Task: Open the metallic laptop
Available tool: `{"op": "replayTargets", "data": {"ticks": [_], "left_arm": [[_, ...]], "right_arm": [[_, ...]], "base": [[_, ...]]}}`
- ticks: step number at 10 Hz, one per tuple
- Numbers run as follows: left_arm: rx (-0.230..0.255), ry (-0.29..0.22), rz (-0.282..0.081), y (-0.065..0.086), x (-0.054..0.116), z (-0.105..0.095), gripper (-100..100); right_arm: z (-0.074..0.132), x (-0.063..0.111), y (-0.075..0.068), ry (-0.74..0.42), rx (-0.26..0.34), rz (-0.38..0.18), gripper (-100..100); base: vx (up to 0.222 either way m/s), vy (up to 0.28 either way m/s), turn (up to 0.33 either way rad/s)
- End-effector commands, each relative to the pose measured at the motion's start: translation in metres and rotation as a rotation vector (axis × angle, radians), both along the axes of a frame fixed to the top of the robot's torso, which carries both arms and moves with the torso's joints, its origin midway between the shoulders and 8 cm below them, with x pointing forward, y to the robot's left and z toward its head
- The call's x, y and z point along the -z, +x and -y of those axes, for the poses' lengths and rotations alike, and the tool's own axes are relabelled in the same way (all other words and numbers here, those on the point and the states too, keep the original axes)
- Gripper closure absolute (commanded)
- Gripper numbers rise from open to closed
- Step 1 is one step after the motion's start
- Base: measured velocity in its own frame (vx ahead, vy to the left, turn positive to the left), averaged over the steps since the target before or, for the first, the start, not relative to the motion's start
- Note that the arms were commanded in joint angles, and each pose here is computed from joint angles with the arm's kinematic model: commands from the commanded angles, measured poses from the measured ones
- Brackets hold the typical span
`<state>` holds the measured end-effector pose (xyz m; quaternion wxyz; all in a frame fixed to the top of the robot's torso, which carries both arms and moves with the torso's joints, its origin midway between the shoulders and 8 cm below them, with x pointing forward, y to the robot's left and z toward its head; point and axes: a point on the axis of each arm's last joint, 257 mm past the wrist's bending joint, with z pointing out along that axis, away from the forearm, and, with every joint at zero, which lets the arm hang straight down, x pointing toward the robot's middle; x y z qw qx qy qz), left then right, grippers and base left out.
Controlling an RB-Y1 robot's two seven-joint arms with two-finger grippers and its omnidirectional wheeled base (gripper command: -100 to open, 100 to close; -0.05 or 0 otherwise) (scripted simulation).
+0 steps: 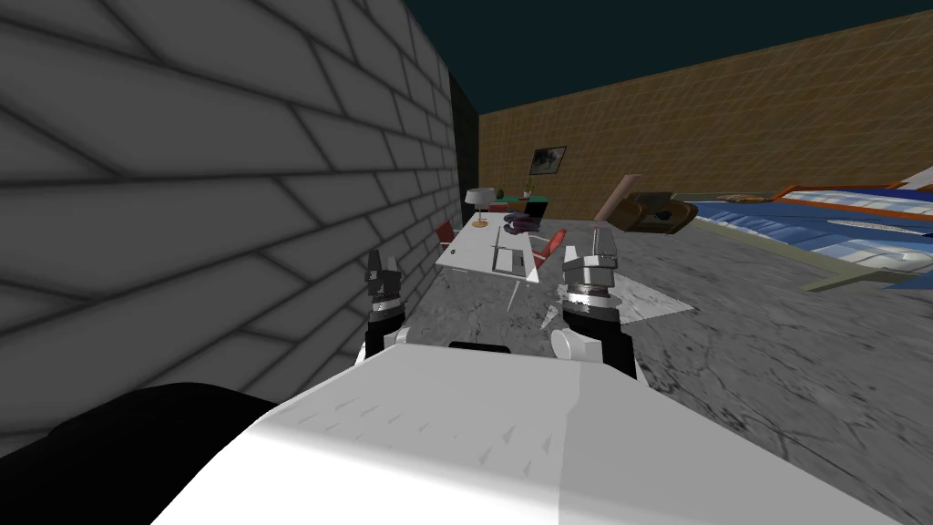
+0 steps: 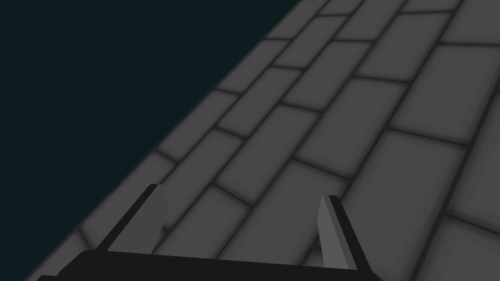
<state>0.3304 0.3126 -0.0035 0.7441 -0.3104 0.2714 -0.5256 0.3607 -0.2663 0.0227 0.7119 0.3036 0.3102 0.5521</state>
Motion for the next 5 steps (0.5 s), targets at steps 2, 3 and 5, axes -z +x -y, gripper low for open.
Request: {"op": "replayTargets", "data": {"ticks": [2,3,5], "left_arm": [[0.000,0.000,0.000,0.0000,0.0000,0.0000,0],[0.000,0.000,0.000,0.0000,-0.0001,0.0000,0],[0.000,0.000,0.000,0.0000,-0.0001,0.0000,0]], "right_arm": [[0.0000,0.0000,0.0000,0.000,0.000,0.000,0],[0.0000,-0.0001,0.0000,0.000,0.000,0.000,0],[0.0000,-0.0001,-0.0001,0.000,0.000,0.000,0]], "base": [[0.000,0.000,0.000],[0.000,0.000,0.000],[0.000,0.000,0.000]]}}
